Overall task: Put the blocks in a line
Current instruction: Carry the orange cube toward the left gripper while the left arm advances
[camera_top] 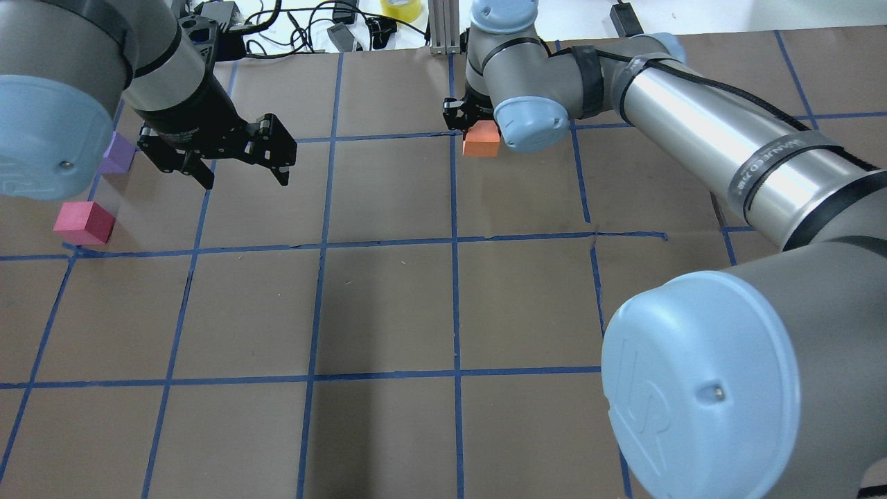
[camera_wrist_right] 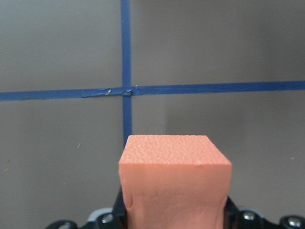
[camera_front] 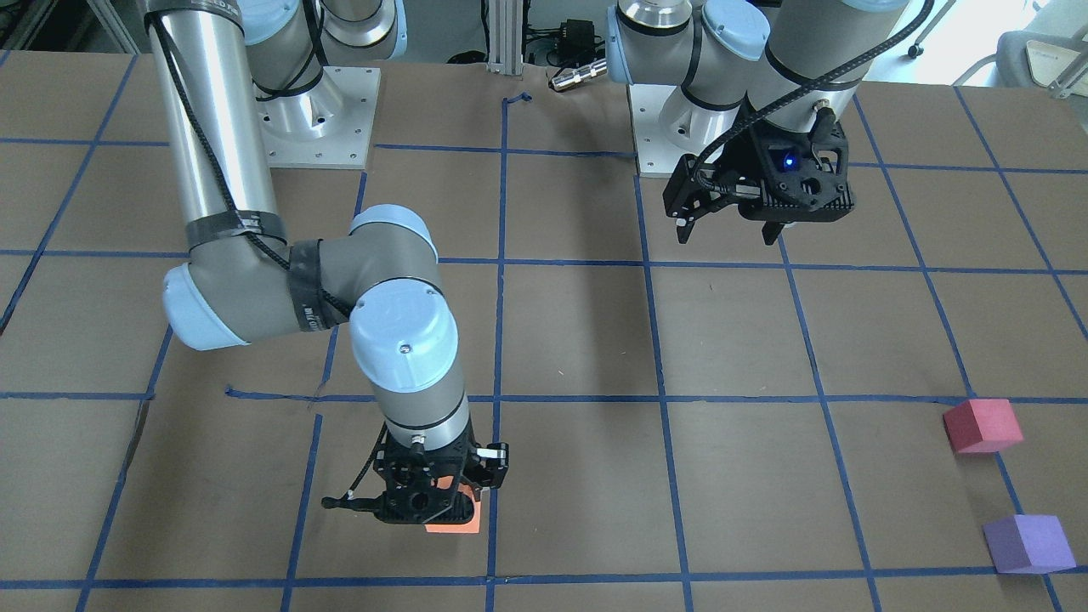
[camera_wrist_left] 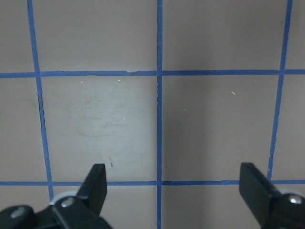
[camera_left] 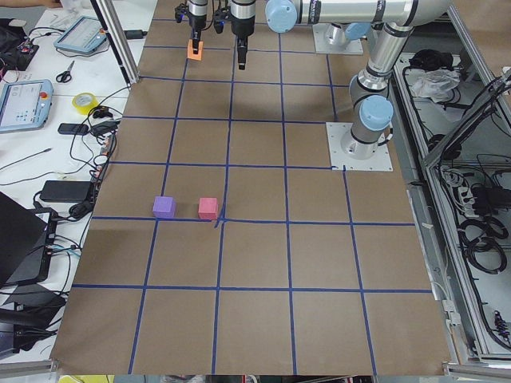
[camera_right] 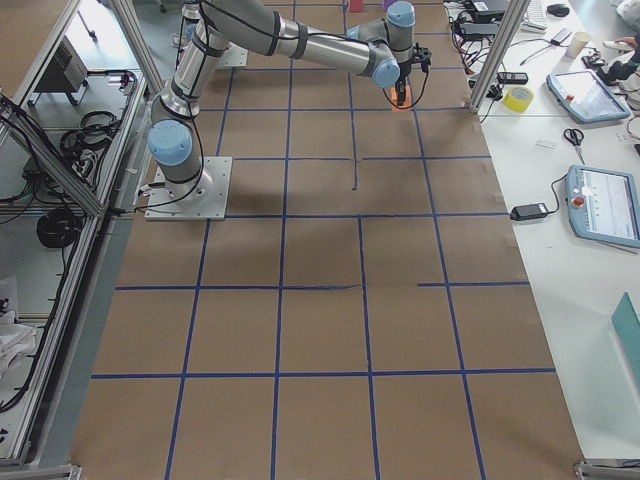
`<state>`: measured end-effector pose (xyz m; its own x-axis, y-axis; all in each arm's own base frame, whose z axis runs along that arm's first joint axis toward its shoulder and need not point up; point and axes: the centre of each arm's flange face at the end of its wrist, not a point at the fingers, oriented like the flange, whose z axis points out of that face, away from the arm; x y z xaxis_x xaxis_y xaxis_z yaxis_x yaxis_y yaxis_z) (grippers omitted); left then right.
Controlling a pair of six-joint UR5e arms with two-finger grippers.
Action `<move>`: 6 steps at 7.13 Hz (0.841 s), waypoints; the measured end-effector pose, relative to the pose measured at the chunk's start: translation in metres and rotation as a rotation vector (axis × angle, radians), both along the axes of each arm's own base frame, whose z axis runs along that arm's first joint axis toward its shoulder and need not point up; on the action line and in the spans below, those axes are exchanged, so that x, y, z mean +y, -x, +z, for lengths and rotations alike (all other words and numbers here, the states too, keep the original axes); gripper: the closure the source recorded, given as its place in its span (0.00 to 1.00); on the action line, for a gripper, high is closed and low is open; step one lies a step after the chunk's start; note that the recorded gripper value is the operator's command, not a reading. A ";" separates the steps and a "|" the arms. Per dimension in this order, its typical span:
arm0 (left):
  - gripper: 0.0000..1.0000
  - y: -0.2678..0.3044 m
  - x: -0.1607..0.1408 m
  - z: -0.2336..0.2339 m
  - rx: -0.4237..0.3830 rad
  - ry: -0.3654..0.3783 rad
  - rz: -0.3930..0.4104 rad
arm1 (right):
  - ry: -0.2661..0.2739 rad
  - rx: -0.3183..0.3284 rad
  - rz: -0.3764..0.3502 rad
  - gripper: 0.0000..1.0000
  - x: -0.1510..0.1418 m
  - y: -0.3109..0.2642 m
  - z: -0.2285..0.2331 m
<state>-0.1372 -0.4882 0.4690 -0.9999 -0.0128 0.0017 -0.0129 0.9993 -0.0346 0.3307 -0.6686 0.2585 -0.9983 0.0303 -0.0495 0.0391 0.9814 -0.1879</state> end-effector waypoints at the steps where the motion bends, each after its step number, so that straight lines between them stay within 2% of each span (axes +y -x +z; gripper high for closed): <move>1: 0.00 0.000 0.000 0.000 -0.001 -0.001 -0.001 | -0.008 0.001 -0.027 0.73 0.007 -0.022 -0.010; 3: 0.00 0.000 0.001 -0.001 -0.003 -0.004 -0.003 | -0.033 0.001 -0.073 0.72 0.018 -0.046 -0.027; 6: 0.00 0.000 0.003 -0.005 -0.003 -0.015 0.002 | -0.062 0.027 -0.033 0.62 0.034 -0.065 -0.036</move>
<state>-0.1374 -0.4851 0.4638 -0.9999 -0.0151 -0.0013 -0.0151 0.9997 -0.0196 0.3958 -0.6350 0.2230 -0.9977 0.0652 -0.0196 0.0672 0.9894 -0.1284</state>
